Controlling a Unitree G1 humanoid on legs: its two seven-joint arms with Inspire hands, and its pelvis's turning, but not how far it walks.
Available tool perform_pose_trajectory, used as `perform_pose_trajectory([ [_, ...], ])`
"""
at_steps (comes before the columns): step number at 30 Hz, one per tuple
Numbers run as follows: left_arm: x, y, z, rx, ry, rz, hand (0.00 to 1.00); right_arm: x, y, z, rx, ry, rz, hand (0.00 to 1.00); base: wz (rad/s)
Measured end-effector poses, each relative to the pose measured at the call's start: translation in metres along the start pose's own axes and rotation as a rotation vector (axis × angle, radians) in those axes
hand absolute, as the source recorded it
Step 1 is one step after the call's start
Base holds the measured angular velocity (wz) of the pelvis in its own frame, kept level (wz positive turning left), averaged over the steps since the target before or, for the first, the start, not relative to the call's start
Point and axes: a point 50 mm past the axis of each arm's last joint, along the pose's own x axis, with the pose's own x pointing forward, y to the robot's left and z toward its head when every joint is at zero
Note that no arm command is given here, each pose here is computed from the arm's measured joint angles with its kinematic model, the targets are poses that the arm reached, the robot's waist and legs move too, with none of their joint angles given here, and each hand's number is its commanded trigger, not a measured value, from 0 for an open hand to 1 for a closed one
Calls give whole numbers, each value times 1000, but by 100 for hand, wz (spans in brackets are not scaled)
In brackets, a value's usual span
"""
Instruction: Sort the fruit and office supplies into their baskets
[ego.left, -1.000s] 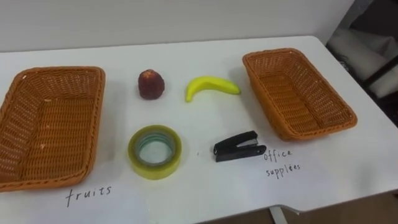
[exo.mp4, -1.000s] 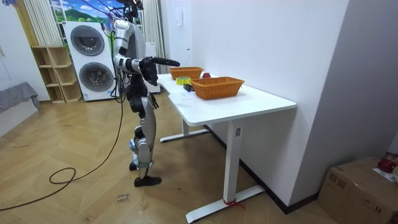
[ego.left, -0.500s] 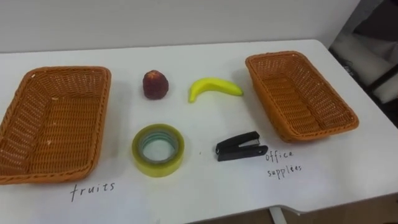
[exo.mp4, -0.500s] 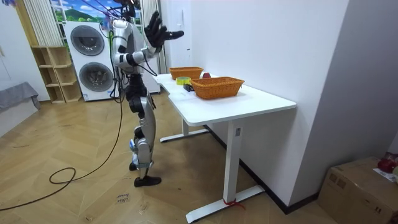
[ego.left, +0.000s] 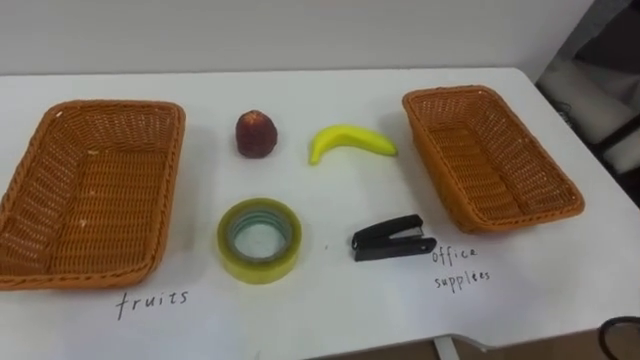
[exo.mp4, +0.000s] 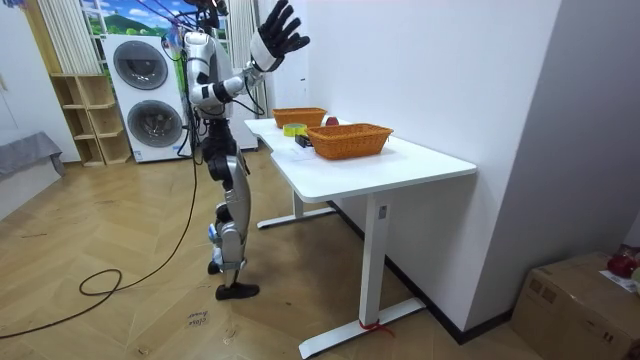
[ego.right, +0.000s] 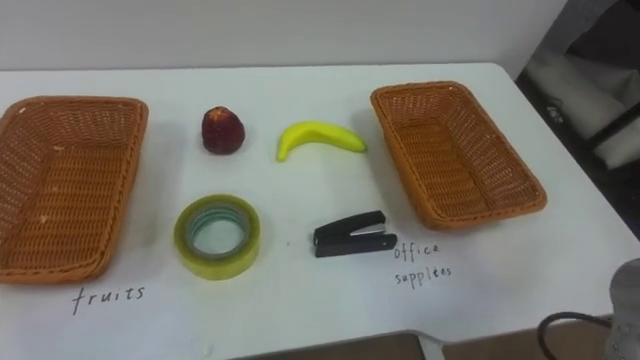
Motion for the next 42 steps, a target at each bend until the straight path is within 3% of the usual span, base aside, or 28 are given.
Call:
perform_pose_trajectory([
  [9,2,-5,12,29,-36,-13,0,-9,31,8,70,-21,218,0,2],
  [19,3,-9,19,34,-52,-23,0,-13,39,9,41,-43,343,0,4],
  [42,3,-12,14,84,6,-52,0,-46,72,-8,-162,-10,835,0,1],
])
